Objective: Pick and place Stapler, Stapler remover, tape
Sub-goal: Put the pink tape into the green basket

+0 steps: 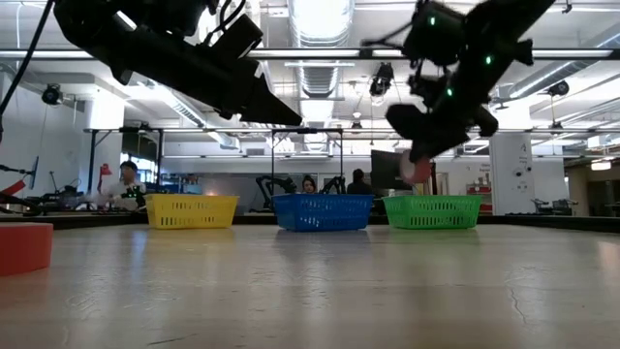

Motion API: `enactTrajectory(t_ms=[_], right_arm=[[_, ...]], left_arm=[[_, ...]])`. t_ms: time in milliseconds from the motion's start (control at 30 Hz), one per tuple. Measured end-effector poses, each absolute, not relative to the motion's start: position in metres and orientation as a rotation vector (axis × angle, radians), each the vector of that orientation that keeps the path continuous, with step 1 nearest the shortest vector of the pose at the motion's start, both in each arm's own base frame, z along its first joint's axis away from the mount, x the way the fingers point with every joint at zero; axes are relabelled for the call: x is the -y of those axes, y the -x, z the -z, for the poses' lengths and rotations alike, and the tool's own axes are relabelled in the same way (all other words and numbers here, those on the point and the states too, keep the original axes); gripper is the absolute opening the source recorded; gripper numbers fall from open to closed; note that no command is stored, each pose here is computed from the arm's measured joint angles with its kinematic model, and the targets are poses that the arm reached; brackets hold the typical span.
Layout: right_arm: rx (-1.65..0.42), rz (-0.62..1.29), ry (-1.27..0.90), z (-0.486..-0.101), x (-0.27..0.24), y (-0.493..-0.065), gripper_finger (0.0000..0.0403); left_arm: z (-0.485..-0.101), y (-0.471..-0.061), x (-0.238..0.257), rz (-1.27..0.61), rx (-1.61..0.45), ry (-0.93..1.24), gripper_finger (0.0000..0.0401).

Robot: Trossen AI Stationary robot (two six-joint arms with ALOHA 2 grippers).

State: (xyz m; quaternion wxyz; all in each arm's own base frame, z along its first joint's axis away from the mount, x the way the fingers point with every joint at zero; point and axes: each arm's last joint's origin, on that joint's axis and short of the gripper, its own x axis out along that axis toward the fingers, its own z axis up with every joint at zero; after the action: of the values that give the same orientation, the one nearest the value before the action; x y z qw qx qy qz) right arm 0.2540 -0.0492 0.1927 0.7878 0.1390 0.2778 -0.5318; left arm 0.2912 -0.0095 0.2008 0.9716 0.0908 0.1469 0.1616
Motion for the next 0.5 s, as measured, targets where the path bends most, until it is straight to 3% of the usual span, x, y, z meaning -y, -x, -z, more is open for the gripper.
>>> enactTrajectory(t_ms=[500], right_arm=[[-0.618, 1.089, -0.286, -0.155, 0.075, -0.235, 0.0118]], left_arm=[[-0.201, -0.291, 0.009, -0.329, -0.295, -0.174, 0.0122]])
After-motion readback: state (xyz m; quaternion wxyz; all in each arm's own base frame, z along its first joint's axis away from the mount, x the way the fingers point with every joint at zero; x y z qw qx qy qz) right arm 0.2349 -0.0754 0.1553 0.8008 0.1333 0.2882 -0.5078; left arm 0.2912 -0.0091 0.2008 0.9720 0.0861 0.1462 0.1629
